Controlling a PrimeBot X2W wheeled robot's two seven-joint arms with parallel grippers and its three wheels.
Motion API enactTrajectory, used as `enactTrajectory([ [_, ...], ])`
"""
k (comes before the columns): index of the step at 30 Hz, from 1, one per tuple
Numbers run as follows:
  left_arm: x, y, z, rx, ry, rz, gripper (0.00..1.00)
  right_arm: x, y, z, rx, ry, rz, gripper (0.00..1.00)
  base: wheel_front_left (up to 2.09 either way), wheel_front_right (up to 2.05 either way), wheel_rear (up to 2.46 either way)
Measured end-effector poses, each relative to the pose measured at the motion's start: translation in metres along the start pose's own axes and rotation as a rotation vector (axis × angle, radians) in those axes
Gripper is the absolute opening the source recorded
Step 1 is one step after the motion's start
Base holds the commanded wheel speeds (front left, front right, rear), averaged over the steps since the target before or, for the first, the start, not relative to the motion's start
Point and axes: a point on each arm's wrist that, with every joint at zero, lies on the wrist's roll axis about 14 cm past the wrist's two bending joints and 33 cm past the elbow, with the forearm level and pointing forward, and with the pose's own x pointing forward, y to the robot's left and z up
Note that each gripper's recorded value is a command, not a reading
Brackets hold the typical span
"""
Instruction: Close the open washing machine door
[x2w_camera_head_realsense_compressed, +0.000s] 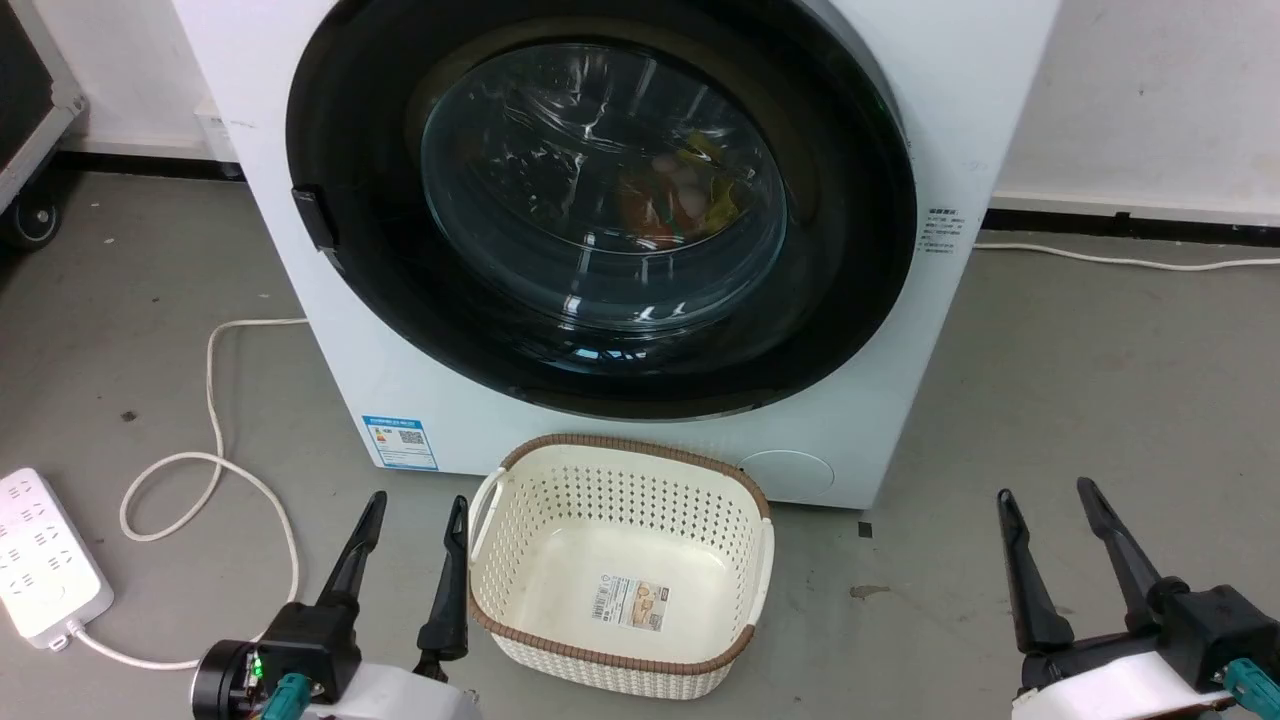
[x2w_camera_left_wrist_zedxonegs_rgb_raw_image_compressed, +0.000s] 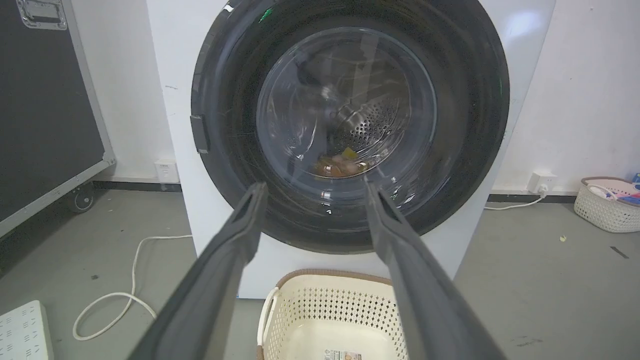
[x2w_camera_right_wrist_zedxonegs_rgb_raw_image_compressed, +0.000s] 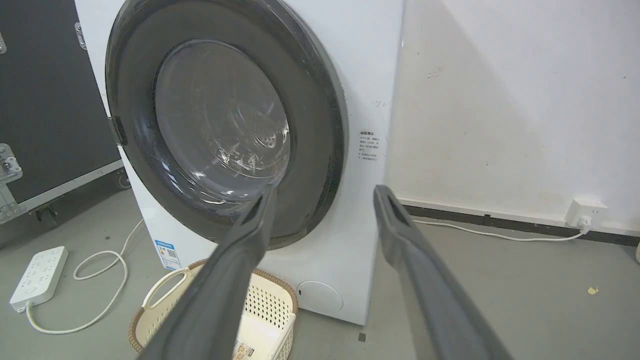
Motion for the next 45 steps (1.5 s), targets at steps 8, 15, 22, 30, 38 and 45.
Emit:
enactTrajectory([
  [8,-0.0007,0.0005,-0.0004,-0.023,0.001,0.005,0.00,0.0006,0.0016,-0.0004,0.001,0.002,0.005,0.00,0.00,0.00,0.00],
  [15,-0.0003,0.0008,-0.0019,-0.022,0.013,0.007,0.00,0.0005,0.0022,-0.0024,0.001,0.017,0.007,0.00,0.00,0.00,0.00],
  [22,0.0001,0.0014,-0.0033,-0.014,0.026,0.011,0.00,0.0005,0.0028,-0.0036,0.001,0.027,0.009,0.00,0.00,0.00,0.00],
  [30,0.0007,0.0021,-0.0045,-0.008,0.038,0.015,0.00,0.0006,0.0036,-0.0049,-0.001,0.041,0.011,0.00,0.00,0.00,0.00],
  [38,0.0012,0.0033,-0.0058,-0.001,0.053,0.020,0.00,0.0006,0.0048,-0.0067,-0.005,0.056,0.015,0.00,0.00,0.00,0.00],
  [45,0.0016,0.0048,-0.0063,0.008,0.062,0.028,0.00,0.0007,0.0061,-0.0077,-0.008,0.067,0.019,0.00,0.00,0.00,0.00],
])
